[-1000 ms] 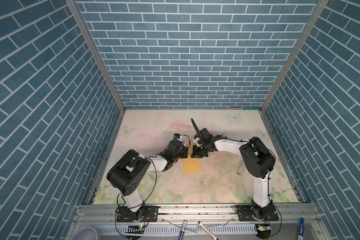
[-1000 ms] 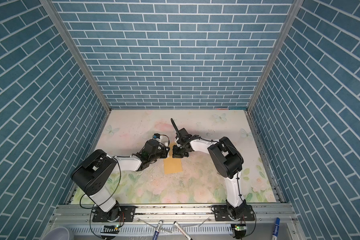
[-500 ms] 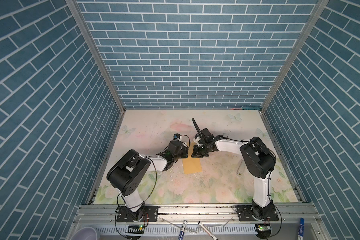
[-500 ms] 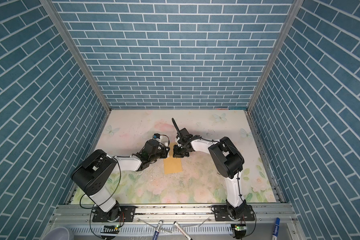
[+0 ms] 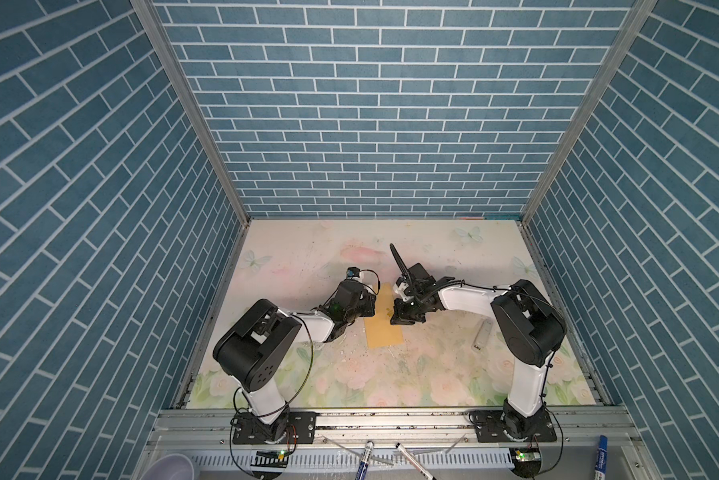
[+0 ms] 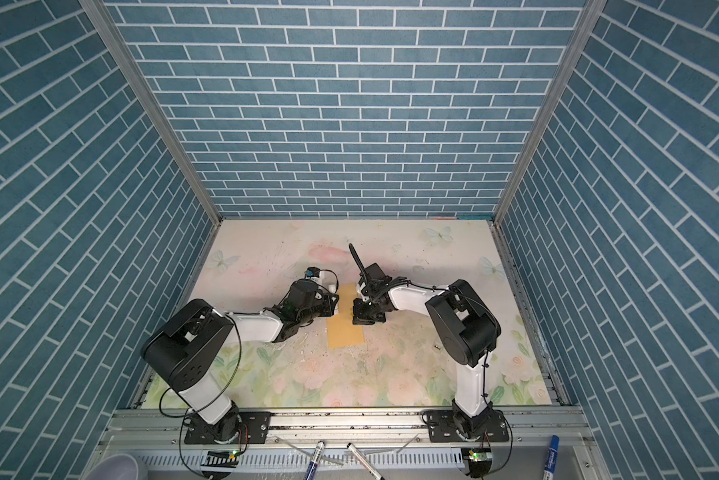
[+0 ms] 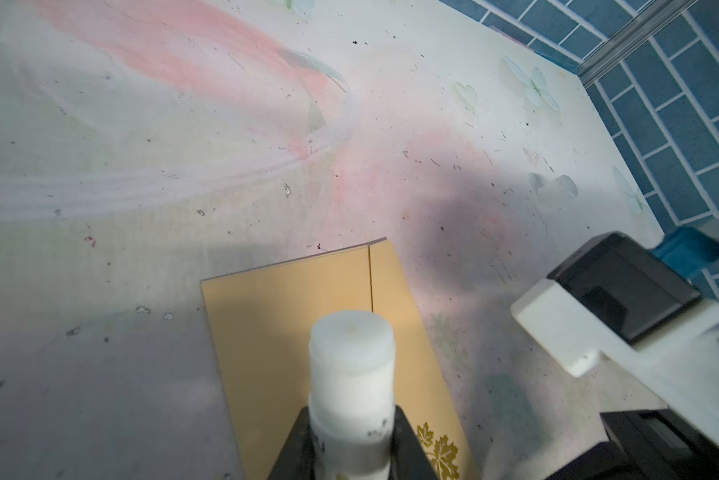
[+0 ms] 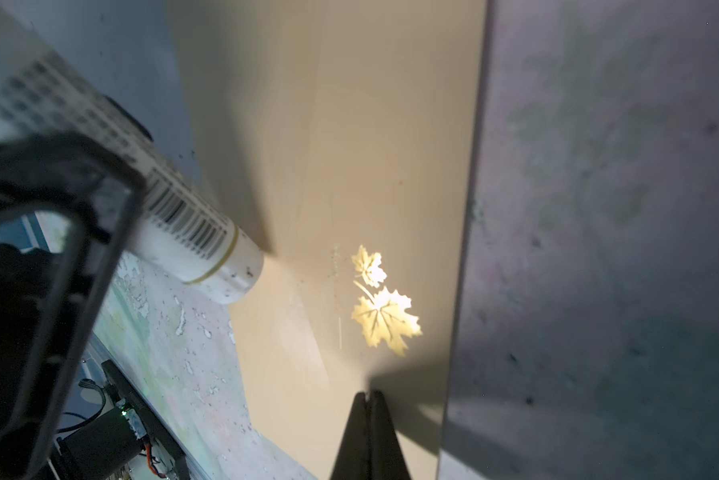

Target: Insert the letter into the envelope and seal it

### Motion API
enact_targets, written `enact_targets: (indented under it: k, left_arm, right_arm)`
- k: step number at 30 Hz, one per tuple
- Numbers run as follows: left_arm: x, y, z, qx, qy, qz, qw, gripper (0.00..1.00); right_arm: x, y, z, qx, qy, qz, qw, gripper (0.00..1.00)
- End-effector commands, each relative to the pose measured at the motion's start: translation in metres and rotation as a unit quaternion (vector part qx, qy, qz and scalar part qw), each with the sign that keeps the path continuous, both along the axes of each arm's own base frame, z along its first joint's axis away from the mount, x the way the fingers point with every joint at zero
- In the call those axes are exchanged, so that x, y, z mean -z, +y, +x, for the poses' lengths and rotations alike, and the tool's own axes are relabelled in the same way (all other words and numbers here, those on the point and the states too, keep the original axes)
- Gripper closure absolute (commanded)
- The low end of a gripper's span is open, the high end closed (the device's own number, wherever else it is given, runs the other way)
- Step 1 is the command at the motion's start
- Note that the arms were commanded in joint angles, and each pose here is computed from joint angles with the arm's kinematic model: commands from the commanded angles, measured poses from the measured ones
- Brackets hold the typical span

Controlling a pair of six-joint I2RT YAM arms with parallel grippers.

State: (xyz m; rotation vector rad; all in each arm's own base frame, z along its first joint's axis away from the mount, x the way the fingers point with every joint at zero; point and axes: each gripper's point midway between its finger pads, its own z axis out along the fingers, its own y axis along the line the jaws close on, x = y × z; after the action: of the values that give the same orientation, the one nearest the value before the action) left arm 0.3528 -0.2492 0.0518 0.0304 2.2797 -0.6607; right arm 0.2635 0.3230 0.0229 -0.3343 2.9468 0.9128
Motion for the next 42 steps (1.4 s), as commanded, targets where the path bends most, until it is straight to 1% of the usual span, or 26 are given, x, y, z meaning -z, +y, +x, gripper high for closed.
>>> enact_targets:
  k: [1, 8, 9, 11, 15, 18, 23, 25, 29, 31, 35, 41, 42]
  left_arm:
    - [0.016, 0.012, -0.013, -0.004, 0.027, 0.032, 0.999, 1.00]
    - [-0.022, 0.006, -0.006, 0.003, -0.002, 0.016, 1.000, 1.00]
    - [-0.037, 0.002, 0.000, 0.004, -0.016, 0.008, 1.000, 1.00]
    - [-0.056, 0.000, 0.002, 0.007, -0.032, -0.002, 0.999, 1.00]
    - [-0.091, -0.004, 0.003, 0.016, -0.057, -0.019, 0.998, 1.00]
    - [-0.123, -0.004, 0.003, 0.021, -0.082, -0.027, 0.996, 1.00]
    - [-0.179, 0.003, 0.004, 0.020, -0.124, -0.073, 0.989, 1.00]
    - [-0.199, 0.007, 0.004, 0.021, -0.133, -0.101, 0.986, 1.00]
    - [-0.236, 0.013, 0.002, 0.024, -0.156, -0.156, 0.975, 1.00]
    - [-0.250, 0.014, 0.001, 0.029, -0.162, -0.191, 0.968, 1.00]
    - [-0.274, 0.013, -0.002, 0.043, -0.174, -0.256, 0.950, 1.00]
    - [-0.288, 0.011, -0.004, 0.053, -0.180, -0.309, 0.932, 1.00]
    - [-0.289, 0.011, -0.005, 0.053, -0.180, -0.318, 0.930, 1.00]
  right_arm:
    - [0.006, -0.010, -0.004, -0.013, 0.000, -0.030, 0.999, 1.00]
    - [-0.038, 0.000, 0.017, -0.027, -0.080, 0.002, 0.996, 1.00]
    - [-0.046, 0.001, 0.020, -0.029, -0.094, 0.008, 0.995, 1.00]
    - [-0.064, 0.003, 0.025, -0.035, -0.125, 0.020, 0.991, 0.99]
    - [-0.101, 0.005, 0.031, -0.045, -0.186, 0.048, 0.980, 0.93]
    - [-0.129, 0.007, 0.033, -0.052, -0.231, 0.074, 0.969, 0.85]
    - [-0.176, 0.011, 0.034, -0.064, -0.296, 0.125, 0.945, 0.70]
    - [-0.194, 0.014, 0.033, -0.065, -0.315, 0.151, 0.935, 0.66]
    - [-0.228, 0.022, 0.033, -0.064, -0.342, 0.225, 0.910, 0.61]
    - [-0.243, 0.026, 0.033, -0.062, -0.342, 0.272, 0.897, 0.59]
    - [-0.275, 0.036, 0.028, -0.068, -0.333, 0.372, 0.864, 0.55]
    - [-0.297, 0.048, 0.022, -0.089, -0.316, 0.451, 0.830, 0.52]
    - [-0.297, 0.049, 0.022, -0.091, -0.314, 0.457, 0.827, 0.51]
